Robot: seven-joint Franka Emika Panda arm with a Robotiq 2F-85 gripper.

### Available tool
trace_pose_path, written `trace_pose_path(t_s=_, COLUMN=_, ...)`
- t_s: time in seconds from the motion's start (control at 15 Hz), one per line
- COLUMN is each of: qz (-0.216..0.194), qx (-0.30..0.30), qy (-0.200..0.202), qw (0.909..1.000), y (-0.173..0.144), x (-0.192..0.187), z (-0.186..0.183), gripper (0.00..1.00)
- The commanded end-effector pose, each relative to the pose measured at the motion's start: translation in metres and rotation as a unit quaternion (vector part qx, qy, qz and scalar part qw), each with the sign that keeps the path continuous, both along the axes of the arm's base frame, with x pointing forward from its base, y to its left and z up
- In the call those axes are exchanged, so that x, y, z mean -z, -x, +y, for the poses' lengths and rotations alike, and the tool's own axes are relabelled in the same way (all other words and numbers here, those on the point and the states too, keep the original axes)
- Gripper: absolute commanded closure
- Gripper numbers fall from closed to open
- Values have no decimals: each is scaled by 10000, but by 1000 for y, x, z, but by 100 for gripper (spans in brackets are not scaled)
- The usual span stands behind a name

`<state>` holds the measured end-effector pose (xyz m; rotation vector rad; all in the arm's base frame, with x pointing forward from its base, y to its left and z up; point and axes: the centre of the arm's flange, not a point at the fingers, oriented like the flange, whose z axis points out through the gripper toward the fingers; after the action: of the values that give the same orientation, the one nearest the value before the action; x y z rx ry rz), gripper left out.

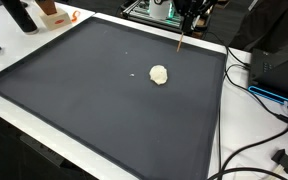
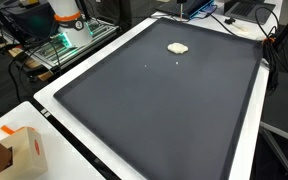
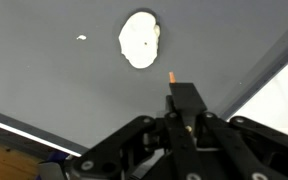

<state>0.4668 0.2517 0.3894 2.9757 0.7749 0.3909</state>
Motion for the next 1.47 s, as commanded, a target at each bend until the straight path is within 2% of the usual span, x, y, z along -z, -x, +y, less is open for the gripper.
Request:
trace_pose_path(t_s=0.0, qz=402, qx=89, qy=-503, qw=9979, y=-21, x=23, z=-10, gripper=97)
trace_pose_path(t_s=0.27, qz=609, qx=112, qy=-965, qw=9934, y=-39, x=42, z=-19, gripper=97)
trace_pose_path(t_s=0.73, qz=1006, qx=-5, qy=-1734, qw=9797, y=-65, x=69, z=-35, gripper=97)
trace_pose_path(t_s=1.4, qz=1485, qx=223, qy=-2298, qw=9616, y=-85, x=91, z=-62, gripper=97)
